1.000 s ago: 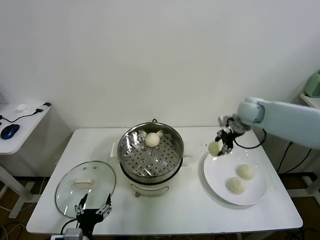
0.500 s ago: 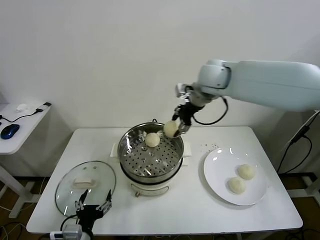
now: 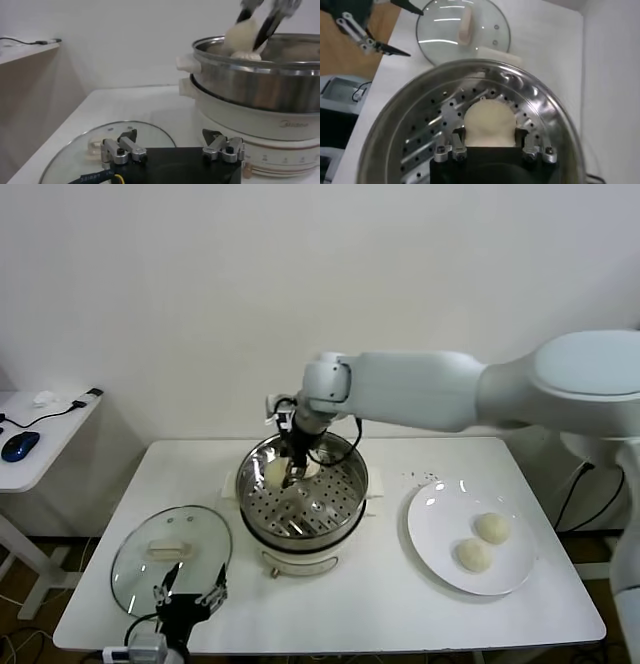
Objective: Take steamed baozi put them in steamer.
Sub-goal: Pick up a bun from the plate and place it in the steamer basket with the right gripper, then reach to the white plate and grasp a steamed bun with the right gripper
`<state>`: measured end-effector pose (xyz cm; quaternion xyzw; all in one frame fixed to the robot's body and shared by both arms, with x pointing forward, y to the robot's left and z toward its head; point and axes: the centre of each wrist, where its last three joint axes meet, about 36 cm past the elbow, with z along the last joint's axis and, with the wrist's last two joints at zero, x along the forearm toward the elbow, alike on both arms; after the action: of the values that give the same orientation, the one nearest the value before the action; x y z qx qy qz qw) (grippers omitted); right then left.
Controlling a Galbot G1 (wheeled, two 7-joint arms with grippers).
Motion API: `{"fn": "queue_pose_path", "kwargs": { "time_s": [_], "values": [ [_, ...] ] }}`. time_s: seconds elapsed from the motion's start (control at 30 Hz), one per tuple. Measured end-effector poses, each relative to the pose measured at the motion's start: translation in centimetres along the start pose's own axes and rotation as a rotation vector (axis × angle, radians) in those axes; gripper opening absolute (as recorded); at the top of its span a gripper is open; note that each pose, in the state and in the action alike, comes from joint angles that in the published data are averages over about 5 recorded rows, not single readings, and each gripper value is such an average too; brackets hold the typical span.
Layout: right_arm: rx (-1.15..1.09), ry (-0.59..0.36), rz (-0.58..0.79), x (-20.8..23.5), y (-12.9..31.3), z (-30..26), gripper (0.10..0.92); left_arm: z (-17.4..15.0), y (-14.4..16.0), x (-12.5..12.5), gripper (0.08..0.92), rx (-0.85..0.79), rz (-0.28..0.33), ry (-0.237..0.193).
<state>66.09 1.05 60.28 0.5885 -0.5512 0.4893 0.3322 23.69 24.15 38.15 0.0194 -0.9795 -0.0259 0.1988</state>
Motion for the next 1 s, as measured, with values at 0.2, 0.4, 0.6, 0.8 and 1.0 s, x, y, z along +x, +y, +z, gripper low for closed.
{"fn": "queue_pose_path", "kwargs": {
  "time_s": [0.2, 0.4, 0.6, 0.8, 1.0],
  "values": [
    [-0.008, 0.003, 0.0, -2.5, -0.1, -0.6, 0.636, 0.0, -0.1, -0.1, 0.823, -0.001, 0.004, 0.0],
    [-0.005, -0.008, 0.003, -3.3, -0.3, -1.1, 0.703, 0.0, -0.1, 0.0, 0.823, -0.001, 0.005, 0.001],
    [0.036, -0.008, -0.002, -2.7, -0.6, -1.0, 0.816, -0.1, -0.2, 0.3, 0.823, -0.004, 0.007, 0.001],
    [0.099, -0.005, 0.001, 0.4, -1.1, -0.2, 0.823, -0.3, -0.5, 0.7, 0.823, -0.007, 0.013, -0.002],
    [0.132, 0.023, 0.0, 6.5, -1.4, 3.8, 0.823, -0.5, -0.8, 0.9, 0.823, -0.012, 0.021, -0.007]
  ]
}}
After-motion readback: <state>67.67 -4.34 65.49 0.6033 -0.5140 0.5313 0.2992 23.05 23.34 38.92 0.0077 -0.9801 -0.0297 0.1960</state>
